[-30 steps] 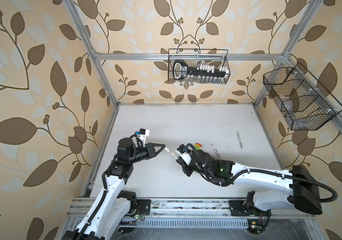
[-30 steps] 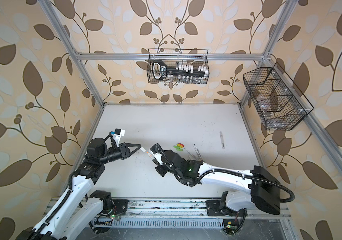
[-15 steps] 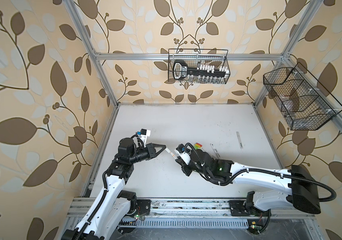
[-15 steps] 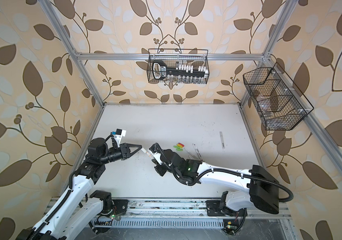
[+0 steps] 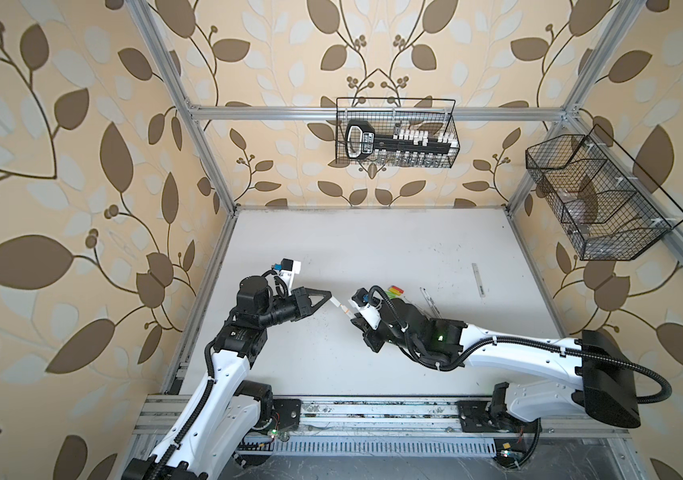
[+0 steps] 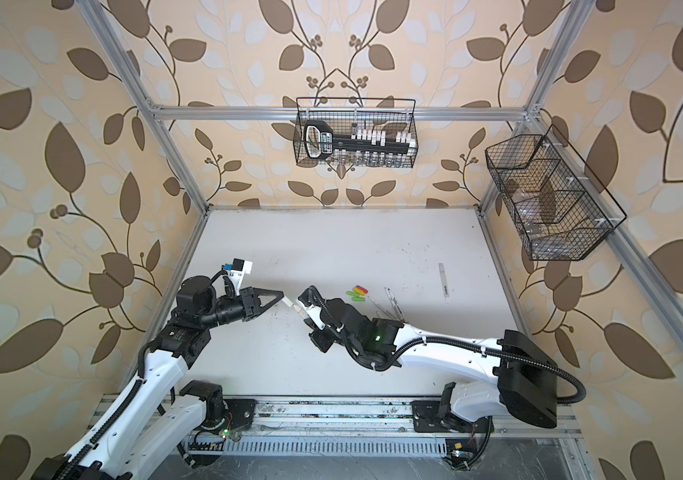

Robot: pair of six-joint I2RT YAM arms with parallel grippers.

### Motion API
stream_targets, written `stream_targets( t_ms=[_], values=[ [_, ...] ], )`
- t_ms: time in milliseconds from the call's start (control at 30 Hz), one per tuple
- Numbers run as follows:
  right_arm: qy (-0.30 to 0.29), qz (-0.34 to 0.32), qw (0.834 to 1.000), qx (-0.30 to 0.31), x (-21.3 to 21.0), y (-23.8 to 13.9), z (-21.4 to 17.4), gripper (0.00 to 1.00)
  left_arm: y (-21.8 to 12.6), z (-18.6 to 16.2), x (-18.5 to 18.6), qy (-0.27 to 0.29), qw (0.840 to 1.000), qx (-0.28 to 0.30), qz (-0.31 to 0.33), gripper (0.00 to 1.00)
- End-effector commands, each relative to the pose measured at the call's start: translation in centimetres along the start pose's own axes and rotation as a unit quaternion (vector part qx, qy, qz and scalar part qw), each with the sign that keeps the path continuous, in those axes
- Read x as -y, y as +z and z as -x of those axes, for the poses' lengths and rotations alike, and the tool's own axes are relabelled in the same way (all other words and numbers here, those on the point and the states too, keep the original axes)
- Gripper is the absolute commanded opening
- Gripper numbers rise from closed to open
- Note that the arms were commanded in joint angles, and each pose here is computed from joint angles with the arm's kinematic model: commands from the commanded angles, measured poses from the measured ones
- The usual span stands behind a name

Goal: Insert the pens into the pen caps

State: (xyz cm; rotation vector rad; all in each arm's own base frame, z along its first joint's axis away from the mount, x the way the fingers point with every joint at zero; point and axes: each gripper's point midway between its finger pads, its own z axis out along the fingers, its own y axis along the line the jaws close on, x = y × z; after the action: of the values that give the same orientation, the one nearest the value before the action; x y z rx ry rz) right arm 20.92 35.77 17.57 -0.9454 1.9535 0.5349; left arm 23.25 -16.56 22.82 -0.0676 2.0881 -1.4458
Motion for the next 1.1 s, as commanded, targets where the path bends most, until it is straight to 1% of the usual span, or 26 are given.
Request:
stream_targets(
  t_ms=[0,433,733,833,1067],
  values=[
    [-0.005,0.002,1.000,0.019,-0.1,0.0,2.0,0.14,0.2,-0.2,0.1,0.016,1.000,-0.005,-0.001,0.00],
    [-0.004,0.002,1.000,0.017,-0.4,0.4,3.6,0.13,0.7,-1.2,-0.4,0.030,0.999,-0.017,0.022,0.00],
    [-0.006,-0.008,1.000,-0.003,-0.3,0.8,4.2,0.11,1.2,-2.5,-1.5,0.045,0.996,-0.037,0.069,0.00],
    [-0.005,-0.009,1.000,-0.001,-0.2,0.7,4.4,0.10,1.2,-2.7,-1.8,0.052,0.994,-0.040,0.083,0.00],
    [-0.005,-0.008,1.000,0.010,-0.1,0.5,4.9,0.10,1.4,-2.9,-1.1,0.051,0.996,-0.046,0.065,0.00]
  ],
)
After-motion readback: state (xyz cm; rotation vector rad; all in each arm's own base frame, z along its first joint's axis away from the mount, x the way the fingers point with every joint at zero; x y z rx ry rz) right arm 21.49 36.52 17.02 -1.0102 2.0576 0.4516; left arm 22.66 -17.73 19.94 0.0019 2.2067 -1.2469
